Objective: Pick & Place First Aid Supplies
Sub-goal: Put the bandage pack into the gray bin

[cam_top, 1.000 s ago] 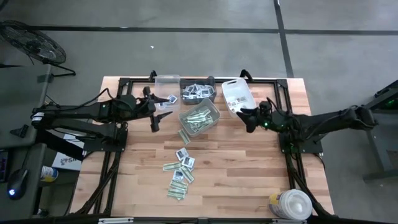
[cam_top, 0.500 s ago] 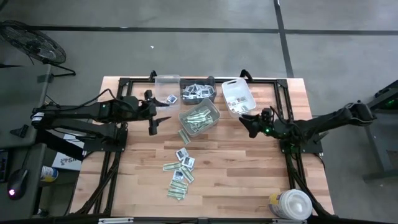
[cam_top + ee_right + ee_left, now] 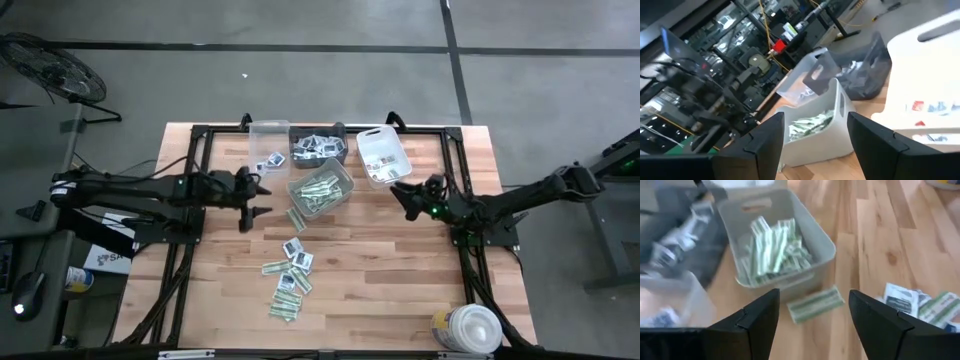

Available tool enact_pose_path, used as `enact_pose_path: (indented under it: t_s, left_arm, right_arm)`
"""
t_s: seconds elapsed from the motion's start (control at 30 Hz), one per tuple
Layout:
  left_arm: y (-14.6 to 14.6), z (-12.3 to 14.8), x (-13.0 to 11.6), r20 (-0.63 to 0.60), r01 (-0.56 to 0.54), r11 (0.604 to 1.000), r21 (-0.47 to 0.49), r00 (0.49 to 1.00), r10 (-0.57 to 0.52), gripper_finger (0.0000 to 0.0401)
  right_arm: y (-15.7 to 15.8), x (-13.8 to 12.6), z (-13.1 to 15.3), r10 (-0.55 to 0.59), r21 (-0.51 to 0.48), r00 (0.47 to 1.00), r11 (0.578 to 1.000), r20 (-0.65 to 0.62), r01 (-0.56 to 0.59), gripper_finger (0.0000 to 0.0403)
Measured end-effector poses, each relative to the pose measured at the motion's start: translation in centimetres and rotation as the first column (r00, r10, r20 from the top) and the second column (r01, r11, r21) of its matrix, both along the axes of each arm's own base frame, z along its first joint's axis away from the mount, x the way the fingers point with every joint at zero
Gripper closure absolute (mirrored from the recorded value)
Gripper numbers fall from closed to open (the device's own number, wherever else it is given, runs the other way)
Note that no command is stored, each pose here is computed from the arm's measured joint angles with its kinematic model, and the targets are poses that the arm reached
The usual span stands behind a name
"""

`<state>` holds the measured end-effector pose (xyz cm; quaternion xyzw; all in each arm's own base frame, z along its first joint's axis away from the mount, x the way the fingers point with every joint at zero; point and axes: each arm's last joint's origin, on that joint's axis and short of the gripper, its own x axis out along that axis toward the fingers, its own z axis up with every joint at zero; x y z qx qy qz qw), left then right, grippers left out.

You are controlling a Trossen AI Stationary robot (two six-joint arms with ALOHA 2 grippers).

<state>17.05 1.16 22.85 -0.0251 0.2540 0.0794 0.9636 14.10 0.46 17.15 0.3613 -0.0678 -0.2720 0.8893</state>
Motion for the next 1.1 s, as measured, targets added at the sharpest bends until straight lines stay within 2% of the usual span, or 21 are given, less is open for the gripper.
enact_pose_path:
  t_s: [0.13,0.2,0.27,0.7,0.87,1.1]
  left_arm:
    - [-0.1,-2.7,-0.4,-0.064,-0.019,0.995,-0.098,0.998,0.013,0.0165]
    - [-0.2,-3.6,-0.4,-0.066,-0.034,0.987,-0.160,0.998,0.023,0.0165]
    - [-0.2,-3.9,-0.3,-0.043,-0.035,0.983,-0.183,0.999,0.028,0.0165]
    - [-0.1,-5.5,0.4,-0.125,-0.108,0.972,-0.210,0.989,0.083,0.0165]
    - [0.0,-6.3,1.5,-0.129,-0.119,0.971,-0.205,0.987,0.094,0.0165]
    - [0.0,-7.9,2.7,-0.176,-0.171,0.950,-0.263,0.976,0.127,0.0165]
  right_arm:
    - [0.0,-0.4,0.7,0.028,-0.035,0.999,0.999,0.028,-0.027,0.0192]
    - [0.0,-0.6,0.9,0.041,-0.054,0.999,0.998,0.031,-0.039,0.0192]
    - [0.0,-0.8,0.9,0.049,-0.068,0.999,0.997,0.020,-0.048,0.0192]
    - [-0.3,-2.8,0.7,0.078,-0.079,0.996,0.994,-0.041,-0.081,0.0192]
    - [-0.4,-3.0,0.5,0.063,-0.129,0.993,0.989,-0.095,-0.075,0.0192]
    - [-0.4,-3.0,0.5,0.062,-0.210,0.987,0.973,-0.148,-0.093,0.0192]
